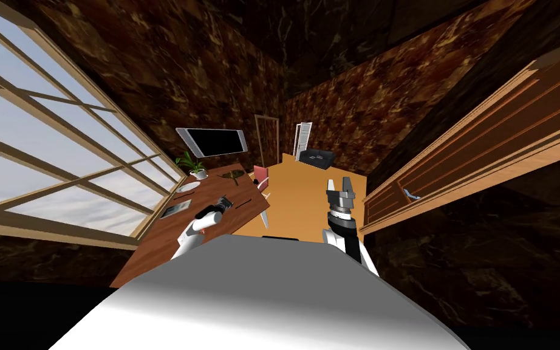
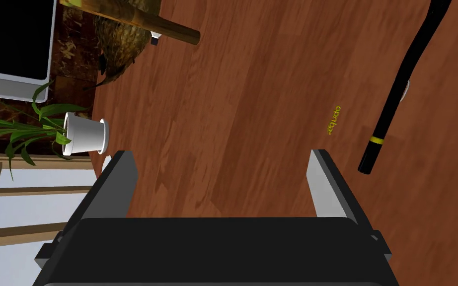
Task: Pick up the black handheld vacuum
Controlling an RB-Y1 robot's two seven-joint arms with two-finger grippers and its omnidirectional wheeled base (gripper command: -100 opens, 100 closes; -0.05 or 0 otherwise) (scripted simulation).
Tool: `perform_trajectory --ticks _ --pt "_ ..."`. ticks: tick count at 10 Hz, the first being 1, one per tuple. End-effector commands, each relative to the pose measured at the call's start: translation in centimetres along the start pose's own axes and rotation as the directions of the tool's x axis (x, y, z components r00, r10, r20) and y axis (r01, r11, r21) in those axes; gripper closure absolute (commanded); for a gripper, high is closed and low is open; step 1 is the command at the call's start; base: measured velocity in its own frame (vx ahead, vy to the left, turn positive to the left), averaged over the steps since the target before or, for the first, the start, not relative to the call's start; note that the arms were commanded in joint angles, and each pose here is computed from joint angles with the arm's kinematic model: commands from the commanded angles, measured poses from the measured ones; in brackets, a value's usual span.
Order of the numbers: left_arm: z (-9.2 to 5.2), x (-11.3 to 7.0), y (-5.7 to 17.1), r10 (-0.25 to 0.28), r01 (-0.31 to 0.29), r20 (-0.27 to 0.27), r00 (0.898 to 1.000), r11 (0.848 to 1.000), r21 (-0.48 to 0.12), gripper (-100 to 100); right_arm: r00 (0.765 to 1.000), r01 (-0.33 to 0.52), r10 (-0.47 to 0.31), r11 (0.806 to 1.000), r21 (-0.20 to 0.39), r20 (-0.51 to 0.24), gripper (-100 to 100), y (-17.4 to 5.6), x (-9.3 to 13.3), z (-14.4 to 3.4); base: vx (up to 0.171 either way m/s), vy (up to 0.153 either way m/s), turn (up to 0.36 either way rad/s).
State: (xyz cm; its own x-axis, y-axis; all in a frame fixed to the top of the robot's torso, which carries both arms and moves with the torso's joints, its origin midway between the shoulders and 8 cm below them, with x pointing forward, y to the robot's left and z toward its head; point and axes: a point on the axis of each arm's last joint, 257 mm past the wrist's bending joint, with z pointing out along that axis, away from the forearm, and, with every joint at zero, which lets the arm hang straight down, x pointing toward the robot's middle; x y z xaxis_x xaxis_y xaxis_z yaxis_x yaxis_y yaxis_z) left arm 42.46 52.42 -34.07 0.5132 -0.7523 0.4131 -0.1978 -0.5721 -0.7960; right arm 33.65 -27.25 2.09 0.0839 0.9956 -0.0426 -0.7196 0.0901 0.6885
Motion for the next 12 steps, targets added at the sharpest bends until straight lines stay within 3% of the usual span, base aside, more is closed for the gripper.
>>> perform_trajectory --ticks 1,2,7,12 --pt "0.3 -0.3 0.6 -0.006 0.006 0.014 1.000 1.000 -0.026 -100 1.000 0.000 0.000 1.000 0.000 0.000 0 0.0 0.0 0.0 -0.006 0.013 0.027" --pt "0.8 -1.4 1.5 -0.041 0.044 0.043 0.998 0.997 -0.071 -100 1.000 0.000 0.000 1.000 0.000 0.000 0 0.0 0.0 0.0 -0.007 0.022 -0.271" --pt "1.5 -3.9 4.4 -0.097 0.122 0.129 0.987 0.972 -0.201 -100 1.000 0.000 0.000 1.000 0.000 0.000 0 0.0 0.0 0.0 -0.013 0.044 -0.187" --pt "1.5 -6.6 7.3 -0.148 0.227 0.246 0.958 0.915 -0.333 -100 1.000 0.000 0.000 1.000 0.000 0.000 0 0.0 0.0 0.0 -0.015 0.042 -0.195"
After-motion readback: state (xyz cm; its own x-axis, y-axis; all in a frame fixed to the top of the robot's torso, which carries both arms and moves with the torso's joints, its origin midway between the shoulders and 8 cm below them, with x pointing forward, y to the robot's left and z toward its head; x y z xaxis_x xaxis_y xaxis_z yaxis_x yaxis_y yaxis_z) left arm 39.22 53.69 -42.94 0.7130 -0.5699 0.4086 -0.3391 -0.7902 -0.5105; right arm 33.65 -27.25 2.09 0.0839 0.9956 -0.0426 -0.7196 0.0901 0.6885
